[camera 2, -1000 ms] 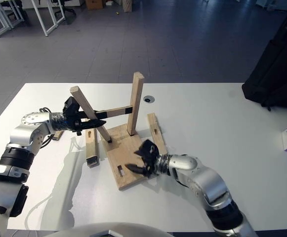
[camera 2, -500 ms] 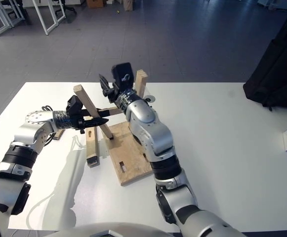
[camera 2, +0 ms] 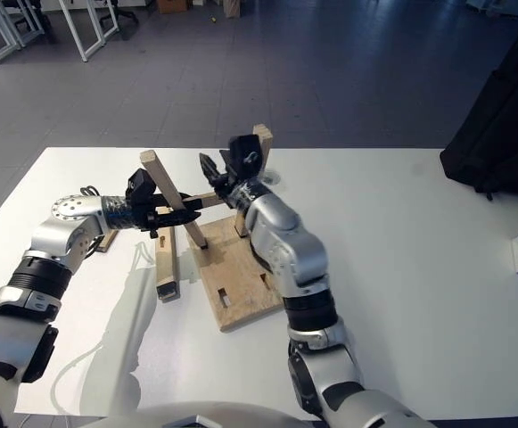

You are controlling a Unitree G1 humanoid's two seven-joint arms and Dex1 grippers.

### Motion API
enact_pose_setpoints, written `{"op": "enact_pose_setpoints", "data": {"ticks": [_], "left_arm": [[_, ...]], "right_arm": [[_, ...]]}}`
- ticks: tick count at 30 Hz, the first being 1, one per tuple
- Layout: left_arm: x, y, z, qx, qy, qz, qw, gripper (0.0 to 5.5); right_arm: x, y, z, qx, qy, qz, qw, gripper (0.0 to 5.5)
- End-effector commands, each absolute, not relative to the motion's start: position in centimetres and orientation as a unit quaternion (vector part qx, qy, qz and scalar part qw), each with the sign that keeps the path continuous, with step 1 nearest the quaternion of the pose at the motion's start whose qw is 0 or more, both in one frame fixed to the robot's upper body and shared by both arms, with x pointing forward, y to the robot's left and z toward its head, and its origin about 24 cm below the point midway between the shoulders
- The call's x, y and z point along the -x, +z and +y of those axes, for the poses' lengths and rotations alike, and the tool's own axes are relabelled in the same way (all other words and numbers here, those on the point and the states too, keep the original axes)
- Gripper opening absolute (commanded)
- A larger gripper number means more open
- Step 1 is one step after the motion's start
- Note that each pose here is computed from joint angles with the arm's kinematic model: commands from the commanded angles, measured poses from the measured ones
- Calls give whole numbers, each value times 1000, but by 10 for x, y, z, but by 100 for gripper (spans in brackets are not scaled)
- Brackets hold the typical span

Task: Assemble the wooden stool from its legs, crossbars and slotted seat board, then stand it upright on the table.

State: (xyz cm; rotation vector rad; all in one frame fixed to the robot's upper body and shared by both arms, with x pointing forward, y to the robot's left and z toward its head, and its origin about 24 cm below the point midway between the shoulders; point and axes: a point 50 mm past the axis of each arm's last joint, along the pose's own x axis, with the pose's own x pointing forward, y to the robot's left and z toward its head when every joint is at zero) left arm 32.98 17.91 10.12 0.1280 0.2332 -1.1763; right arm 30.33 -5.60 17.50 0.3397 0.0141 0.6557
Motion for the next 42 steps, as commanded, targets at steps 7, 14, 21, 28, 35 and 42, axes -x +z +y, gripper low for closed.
{"op": "enact_pose_setpoints", "data": {"ticks": [7,14,21,28,35,42], "left_arm": [[-275,2,230,-79,-504,364,779,204],[-277,6,229,11,-523,389,759,204],[-283,-1,210,-28,-556,428,712,204],[-272,-11,210,-2,-560,411,719,204],[-273,1,213,-15,-581,370,725,204],[-283,10,202,-46,-599,344,722,204]], "right_arm": [[-334,176,-208,74,209,129,966,209],[-374,140,-154,106,148,104,978,209],[-285,204,18,-100,496,-4,862,209],[-303,182,-90,-26,371,61,926,209],[-212,133,-140,-2,556,272,785,209],[-189,75,-125,-3,527,341,778,209]]}}
